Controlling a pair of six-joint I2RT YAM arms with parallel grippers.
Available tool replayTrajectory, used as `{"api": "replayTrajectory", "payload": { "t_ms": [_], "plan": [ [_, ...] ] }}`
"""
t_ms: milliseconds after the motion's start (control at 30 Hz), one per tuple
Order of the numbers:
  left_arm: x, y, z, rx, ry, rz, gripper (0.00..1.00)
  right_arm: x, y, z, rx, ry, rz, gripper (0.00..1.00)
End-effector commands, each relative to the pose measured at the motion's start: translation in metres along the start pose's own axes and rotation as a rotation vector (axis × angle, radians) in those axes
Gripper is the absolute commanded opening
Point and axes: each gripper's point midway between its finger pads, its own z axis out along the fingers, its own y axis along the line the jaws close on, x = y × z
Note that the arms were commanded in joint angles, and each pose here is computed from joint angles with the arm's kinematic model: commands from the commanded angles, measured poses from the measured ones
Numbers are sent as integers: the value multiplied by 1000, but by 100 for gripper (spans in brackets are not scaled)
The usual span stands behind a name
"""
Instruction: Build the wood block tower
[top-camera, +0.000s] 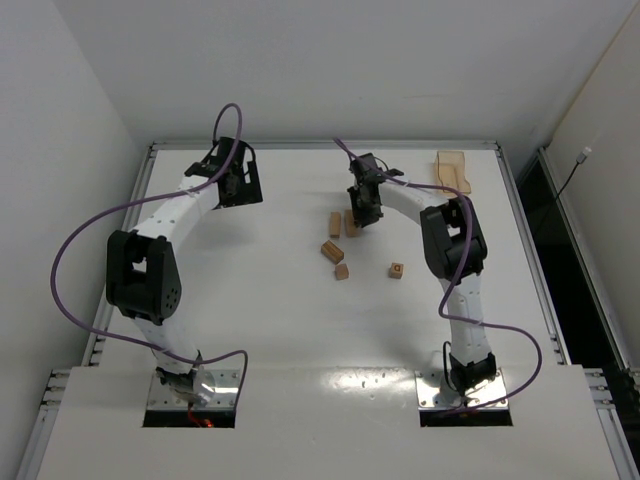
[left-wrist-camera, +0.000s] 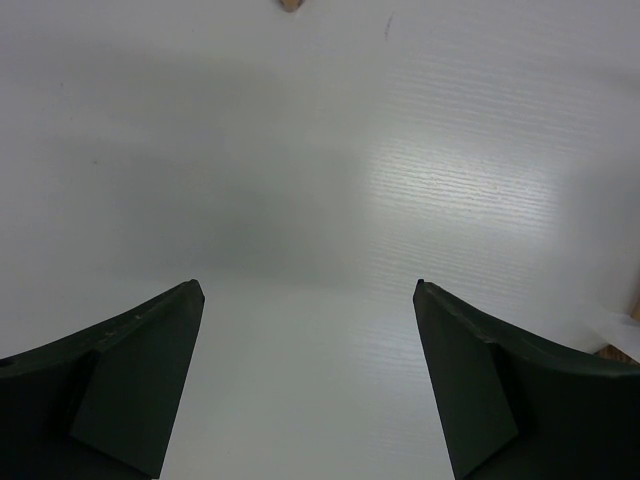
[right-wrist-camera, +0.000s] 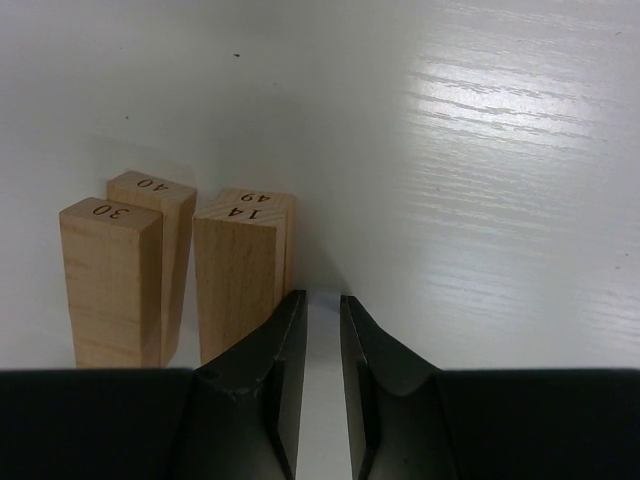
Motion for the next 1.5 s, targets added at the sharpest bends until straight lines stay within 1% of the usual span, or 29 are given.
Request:
{"api": "replayTrajectory", "payload": {
  "t_ms": [0, 533, 800, 1100, 1433, 1467],
  "plan": [
    [-7, 0, 1, 13, -18, -26, 84, -7, 12, 3, -20, -16, 11, 17],
    [-8, -3, 3, 23, -15, -26, 84, -5, 35, 0, -58, -16, -23, 18],
    [-8, -3, 3, 23, -15, -26, 84, -5, 35, 0, -58, -16, -23, 18],
    [-8, -3, 3, 23, -15, -26, 84, -4, 20, 7, 27, -18, -3, 20],
    [-2, -4, 9, 25, 5, -21, 84, -8, 18, 11, 51, -25, 6, 20],
    [-2, -4, 9, 25, 5, -21, 84, -10, 14, 11, 54, -26, 23, 21]
  ]
}}
